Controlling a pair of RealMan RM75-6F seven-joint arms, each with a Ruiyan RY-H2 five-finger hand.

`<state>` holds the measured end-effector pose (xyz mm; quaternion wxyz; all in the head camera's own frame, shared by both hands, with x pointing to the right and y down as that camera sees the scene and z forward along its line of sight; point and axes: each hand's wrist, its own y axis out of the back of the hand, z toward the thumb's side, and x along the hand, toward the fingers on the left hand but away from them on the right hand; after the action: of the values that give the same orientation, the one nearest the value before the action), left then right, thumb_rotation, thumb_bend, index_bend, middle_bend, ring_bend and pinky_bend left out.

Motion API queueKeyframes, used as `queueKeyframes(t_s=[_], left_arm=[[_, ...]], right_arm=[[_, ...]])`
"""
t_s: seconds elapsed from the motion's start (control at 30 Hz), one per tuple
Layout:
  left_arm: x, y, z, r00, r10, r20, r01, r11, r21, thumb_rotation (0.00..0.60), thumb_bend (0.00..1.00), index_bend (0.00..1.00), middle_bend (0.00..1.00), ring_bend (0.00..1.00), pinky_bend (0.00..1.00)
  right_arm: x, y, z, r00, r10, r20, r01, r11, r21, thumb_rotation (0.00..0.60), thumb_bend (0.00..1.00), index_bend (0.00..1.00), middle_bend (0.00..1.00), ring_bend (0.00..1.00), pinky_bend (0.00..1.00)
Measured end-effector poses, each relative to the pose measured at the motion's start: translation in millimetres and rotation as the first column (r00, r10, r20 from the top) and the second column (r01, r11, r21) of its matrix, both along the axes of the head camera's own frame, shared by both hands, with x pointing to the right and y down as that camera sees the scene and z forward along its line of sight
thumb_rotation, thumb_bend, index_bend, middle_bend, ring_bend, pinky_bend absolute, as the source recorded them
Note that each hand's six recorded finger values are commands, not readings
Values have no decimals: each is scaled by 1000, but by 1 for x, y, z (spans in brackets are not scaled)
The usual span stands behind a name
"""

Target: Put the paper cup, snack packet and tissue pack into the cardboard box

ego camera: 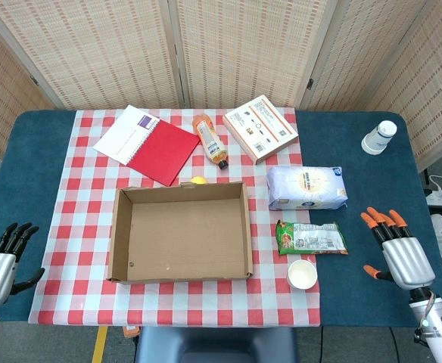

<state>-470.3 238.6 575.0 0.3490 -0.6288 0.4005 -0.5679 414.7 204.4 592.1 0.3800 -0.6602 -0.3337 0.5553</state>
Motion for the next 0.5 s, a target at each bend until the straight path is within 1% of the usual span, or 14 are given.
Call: queueKeyframes(t_s=[0.33, 0.5], left_arm=[[-1, -2, -4, 1000, -8, -10, 8, 1000, 28, 600, 242, 146, 69, 0, 281], [-3, -3, -4, 1000, -13, -12, 14, 999, 30, 600, 242, 146, 70, 0, 281]], right_arm=[[-2, 3, 3, 1000, -9, -4, 9, 1000, -10, 600, 0, 0, 0, 0, 0], [-2, 2, 2, 1000, -7, -2, 7, 1000, -4, 600, 0, 0, 0, 0, 0]])
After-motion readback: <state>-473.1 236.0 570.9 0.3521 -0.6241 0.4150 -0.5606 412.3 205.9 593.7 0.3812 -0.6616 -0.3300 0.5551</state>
